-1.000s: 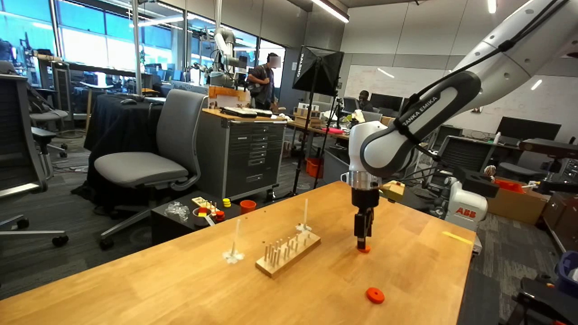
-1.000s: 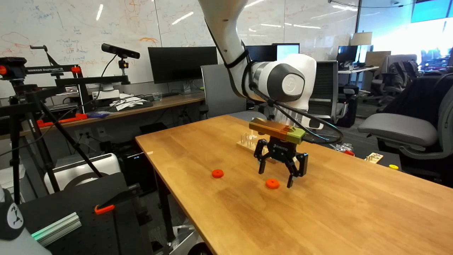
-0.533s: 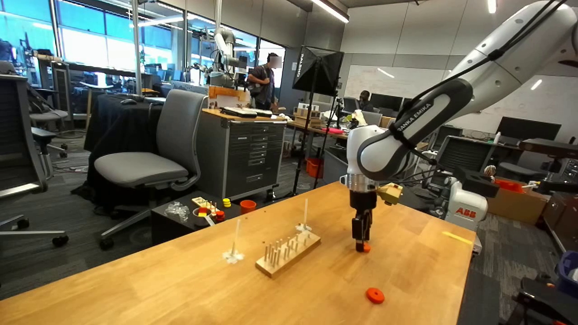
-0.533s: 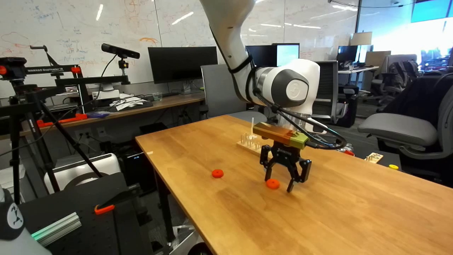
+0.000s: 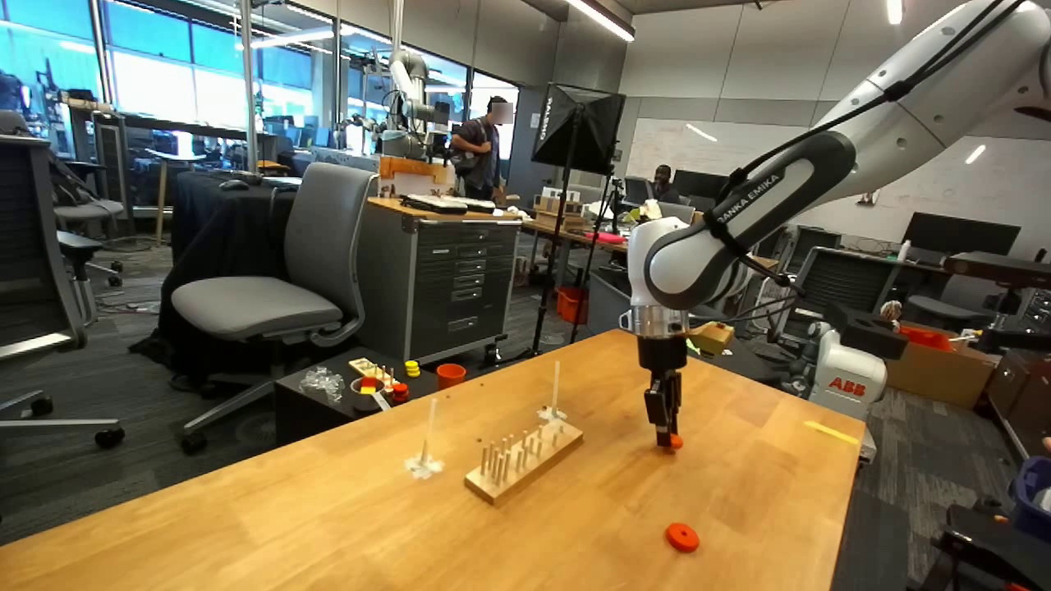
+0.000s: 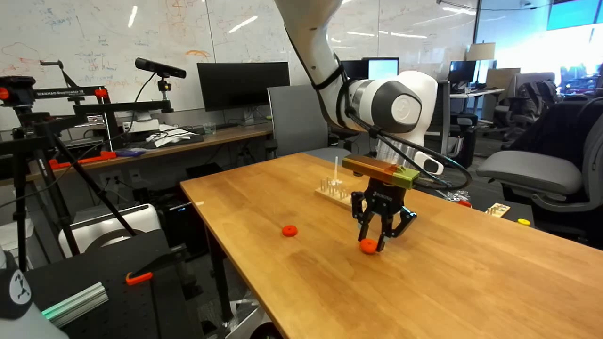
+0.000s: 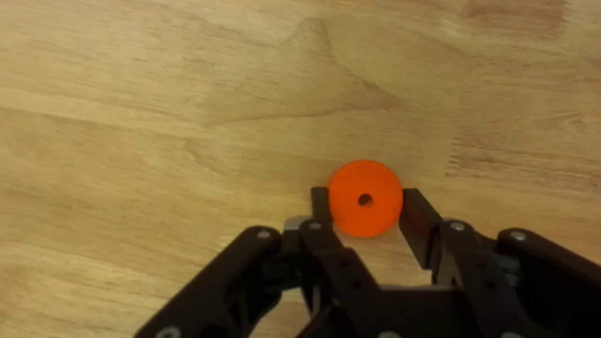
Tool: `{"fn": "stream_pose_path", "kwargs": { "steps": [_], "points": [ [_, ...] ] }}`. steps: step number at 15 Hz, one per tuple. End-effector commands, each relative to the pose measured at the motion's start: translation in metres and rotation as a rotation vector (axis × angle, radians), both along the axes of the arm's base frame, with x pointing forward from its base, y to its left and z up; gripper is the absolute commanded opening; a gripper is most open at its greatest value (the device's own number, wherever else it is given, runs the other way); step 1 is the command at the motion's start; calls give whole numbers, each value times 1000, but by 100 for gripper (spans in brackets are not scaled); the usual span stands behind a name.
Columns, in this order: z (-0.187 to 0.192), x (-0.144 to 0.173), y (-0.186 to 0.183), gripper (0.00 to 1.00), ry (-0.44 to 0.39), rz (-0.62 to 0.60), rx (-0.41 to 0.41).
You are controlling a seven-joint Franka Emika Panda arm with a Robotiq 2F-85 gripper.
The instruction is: Put the orange ring on the right on the rack
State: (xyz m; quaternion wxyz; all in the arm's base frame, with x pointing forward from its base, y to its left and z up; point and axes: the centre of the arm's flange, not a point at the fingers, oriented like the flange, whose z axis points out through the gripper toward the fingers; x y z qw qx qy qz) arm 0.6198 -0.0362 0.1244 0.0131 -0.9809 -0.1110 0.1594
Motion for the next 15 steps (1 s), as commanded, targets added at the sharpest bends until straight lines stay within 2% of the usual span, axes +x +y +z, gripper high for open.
{"fn": "stream_pose_path", "kwargs": {
  "steps": [1, 9, 15],
  "points": [
    [17, 11, 0, 17, 43, -22, 34],
    [62, 23, 58, 17, -5, -5, 111],
    [72, 40, 108, 17, -60, 7, 120]
  ]
}}
